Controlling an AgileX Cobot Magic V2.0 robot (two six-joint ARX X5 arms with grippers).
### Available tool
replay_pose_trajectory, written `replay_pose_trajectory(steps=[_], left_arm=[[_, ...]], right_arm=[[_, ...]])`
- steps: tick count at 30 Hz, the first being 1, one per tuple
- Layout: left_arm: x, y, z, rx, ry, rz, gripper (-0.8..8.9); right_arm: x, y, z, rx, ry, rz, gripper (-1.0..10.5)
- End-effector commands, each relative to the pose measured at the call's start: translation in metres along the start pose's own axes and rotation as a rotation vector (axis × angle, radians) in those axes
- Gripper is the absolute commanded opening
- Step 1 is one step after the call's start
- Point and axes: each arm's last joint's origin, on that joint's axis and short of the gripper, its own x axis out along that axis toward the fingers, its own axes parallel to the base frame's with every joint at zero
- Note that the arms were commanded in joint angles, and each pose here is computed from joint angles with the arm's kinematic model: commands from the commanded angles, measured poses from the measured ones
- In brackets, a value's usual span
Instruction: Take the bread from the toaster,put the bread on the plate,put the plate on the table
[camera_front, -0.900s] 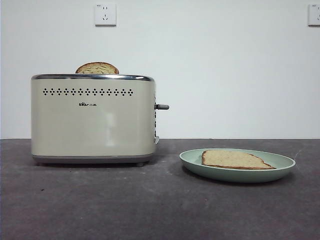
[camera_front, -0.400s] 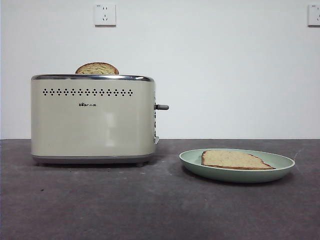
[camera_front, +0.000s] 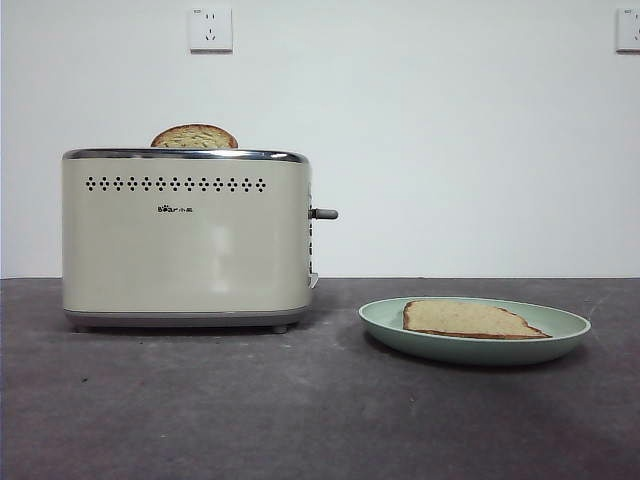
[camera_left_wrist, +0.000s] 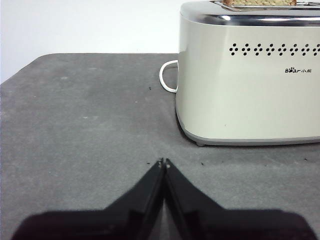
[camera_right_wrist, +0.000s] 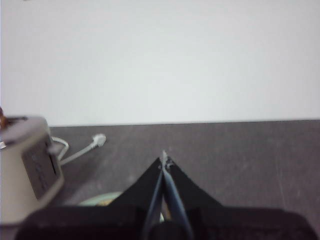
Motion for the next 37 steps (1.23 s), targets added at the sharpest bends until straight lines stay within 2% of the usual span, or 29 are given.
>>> replay_pose_trajectory(steps=[1, 6, 13, 22, 37], left_arm=[[0.001, 0.0, -0.003, -0.004, 0.001, 0.003, -0.04], [0.001, 0.0, -0.003, -0.004, 0.001, 0.003, -0.04], [0.001, 0.0, -0.003, -0.004, 0.001, 0.003, -0.04], [0.001, 0.0, -0.003, -0.004, 0.001, 0.003, -0.04], [0.001, 0.0, -0.003, -0.004, 0.001, 0.003, -0.04]], right_arm=[[0.004, -0.002, -0.027, 0.019, 0.024, -0.007, 0.0], [0.006, -0.004, -0.064, 0.024, 0.075, -0.008, 0.0], [0.007, -0.005, -0.092, 0.027, 0.117, -0.008, 0.0], [0.006, -0.005, -0.1, 0.021, 0.199, -0.012, 0.0], [0.006, -0.005, -0.099, 0.035, 0.196, -0.013, 0.0]])
